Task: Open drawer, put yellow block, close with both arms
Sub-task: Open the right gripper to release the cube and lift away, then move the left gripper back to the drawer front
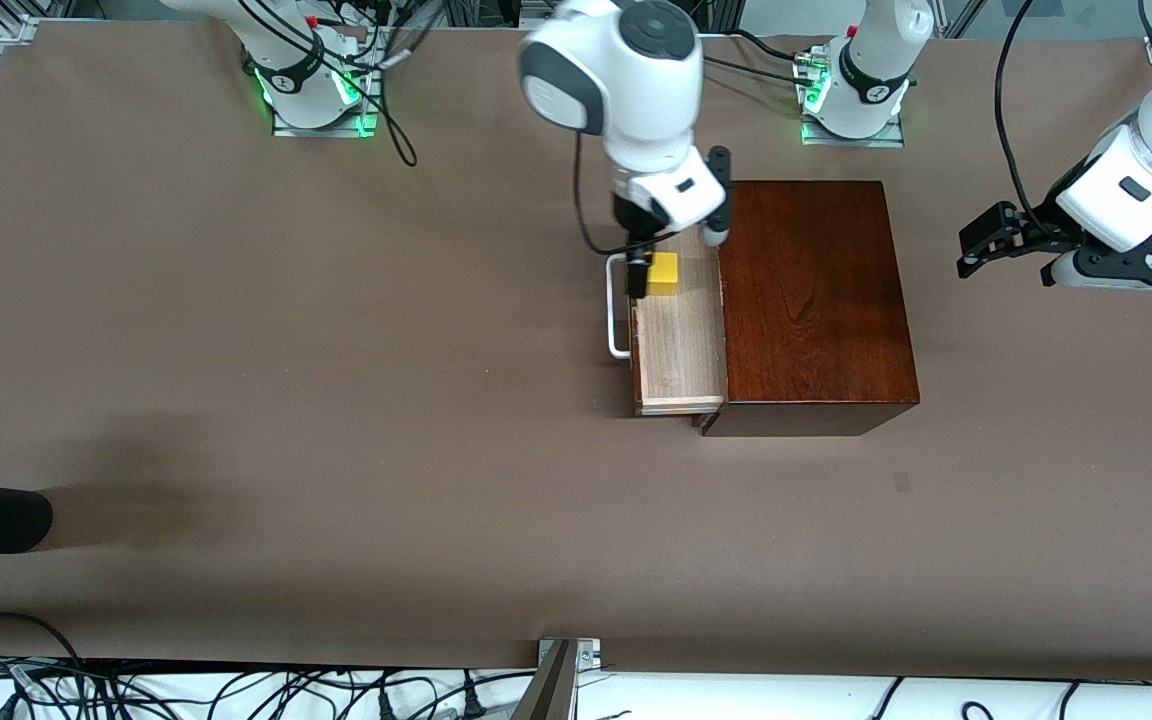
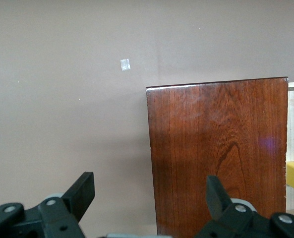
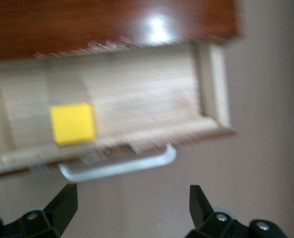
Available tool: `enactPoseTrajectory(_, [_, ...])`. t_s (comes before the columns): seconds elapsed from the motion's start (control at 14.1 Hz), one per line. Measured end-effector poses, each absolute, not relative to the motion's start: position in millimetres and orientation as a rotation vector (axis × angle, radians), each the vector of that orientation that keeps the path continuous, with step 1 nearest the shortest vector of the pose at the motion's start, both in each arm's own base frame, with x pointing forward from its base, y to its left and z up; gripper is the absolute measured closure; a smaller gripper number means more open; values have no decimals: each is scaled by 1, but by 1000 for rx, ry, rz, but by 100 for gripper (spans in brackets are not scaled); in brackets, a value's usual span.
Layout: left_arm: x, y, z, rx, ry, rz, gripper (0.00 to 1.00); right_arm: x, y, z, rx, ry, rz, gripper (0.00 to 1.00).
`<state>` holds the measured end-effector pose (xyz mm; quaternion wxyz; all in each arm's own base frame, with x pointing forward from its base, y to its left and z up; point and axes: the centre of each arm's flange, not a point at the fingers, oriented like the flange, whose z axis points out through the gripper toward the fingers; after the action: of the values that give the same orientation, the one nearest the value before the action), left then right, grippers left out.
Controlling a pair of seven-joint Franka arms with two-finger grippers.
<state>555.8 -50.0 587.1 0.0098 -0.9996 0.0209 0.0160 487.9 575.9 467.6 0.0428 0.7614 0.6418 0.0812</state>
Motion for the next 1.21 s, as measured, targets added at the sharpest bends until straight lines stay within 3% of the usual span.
enactPoseTrajectory(0.36, [554, -57, 586, -3150, 74, 71, 0, 595, 429, 550, 2633, 1668, 375, 0])
enactPoseTrajectory(0.57, [547, -75, 580, -3201, 248, 168, 0, 626, 335, 596, 2748, 1482, 383, 0])
enactPoseTrajectory(0.85, [545, -125, 555, -3154, 779, 261, 0, 628, 235, 639, 2879, 1288, 274, 0])
enactPoseTrajectory(1.21, [505, -278, 532, -3074, 1260, 386, 0, 583, 150, 661, 3005, 1089, 137, 0])
